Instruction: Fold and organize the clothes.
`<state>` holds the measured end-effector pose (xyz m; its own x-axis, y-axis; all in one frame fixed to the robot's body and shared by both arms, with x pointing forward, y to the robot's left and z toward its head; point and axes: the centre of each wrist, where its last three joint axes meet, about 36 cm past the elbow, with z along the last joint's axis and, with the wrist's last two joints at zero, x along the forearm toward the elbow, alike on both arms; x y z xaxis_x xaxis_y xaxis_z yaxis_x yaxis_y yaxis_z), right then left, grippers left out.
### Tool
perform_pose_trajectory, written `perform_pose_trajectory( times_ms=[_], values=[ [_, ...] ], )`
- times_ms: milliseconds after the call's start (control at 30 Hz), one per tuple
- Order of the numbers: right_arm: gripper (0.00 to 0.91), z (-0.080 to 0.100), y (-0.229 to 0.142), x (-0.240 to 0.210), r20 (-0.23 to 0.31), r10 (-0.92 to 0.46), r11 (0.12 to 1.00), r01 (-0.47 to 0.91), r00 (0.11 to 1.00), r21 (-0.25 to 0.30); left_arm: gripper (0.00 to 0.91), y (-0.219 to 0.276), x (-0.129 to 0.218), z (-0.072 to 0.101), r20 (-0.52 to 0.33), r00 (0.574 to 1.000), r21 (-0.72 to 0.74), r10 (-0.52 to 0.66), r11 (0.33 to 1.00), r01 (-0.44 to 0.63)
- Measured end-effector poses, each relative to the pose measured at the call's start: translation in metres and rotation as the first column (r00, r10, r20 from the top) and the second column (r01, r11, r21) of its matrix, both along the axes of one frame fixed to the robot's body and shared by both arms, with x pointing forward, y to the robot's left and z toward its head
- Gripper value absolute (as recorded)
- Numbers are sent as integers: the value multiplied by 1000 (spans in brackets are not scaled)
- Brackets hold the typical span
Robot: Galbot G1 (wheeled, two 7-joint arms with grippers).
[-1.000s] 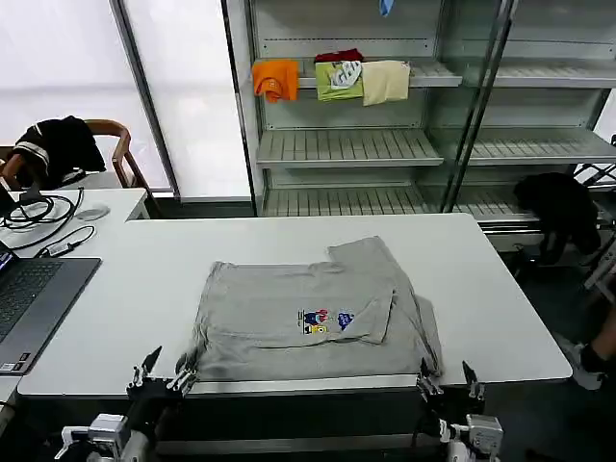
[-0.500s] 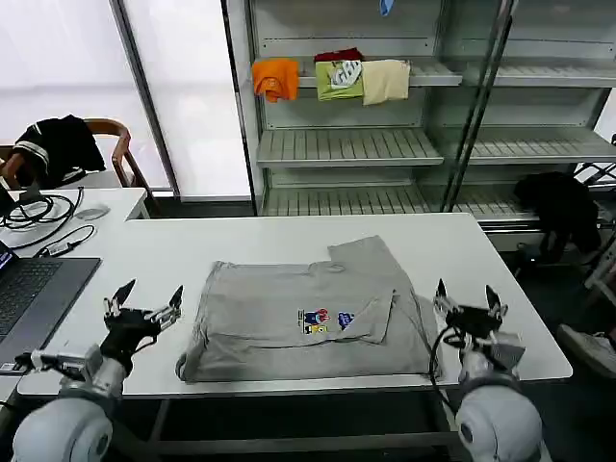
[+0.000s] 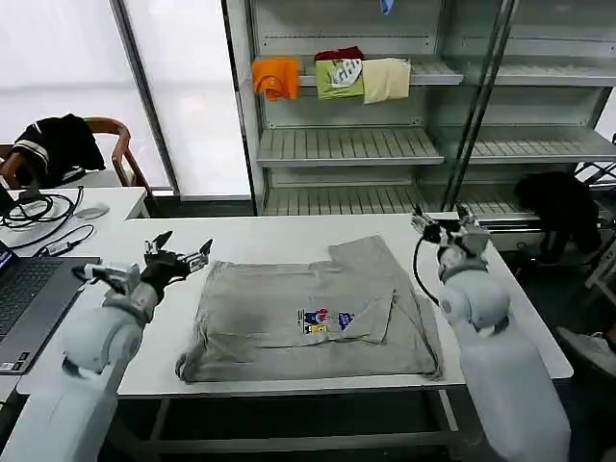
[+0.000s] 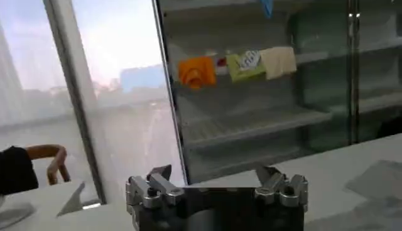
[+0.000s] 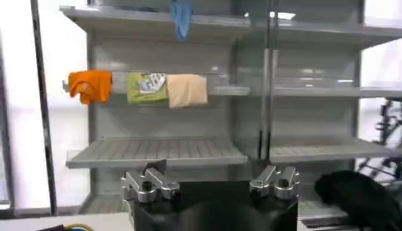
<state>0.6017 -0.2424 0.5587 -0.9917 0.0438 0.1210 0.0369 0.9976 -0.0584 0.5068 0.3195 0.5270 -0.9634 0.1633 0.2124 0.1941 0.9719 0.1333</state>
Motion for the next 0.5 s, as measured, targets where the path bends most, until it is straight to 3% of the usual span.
perform_pose_trajectory(
  times_ms=[200,500],
  values=[
    [907,-13,6,45,-76,13,1000,-13,997,1,907,-5,36,-10,-61,998,-16,-29,999,28],
    [907,-52,20,79,-181,44,999,-41,982,22,907,-7,61,-36,-146,989,-28,-28,999,24]
  ],
)
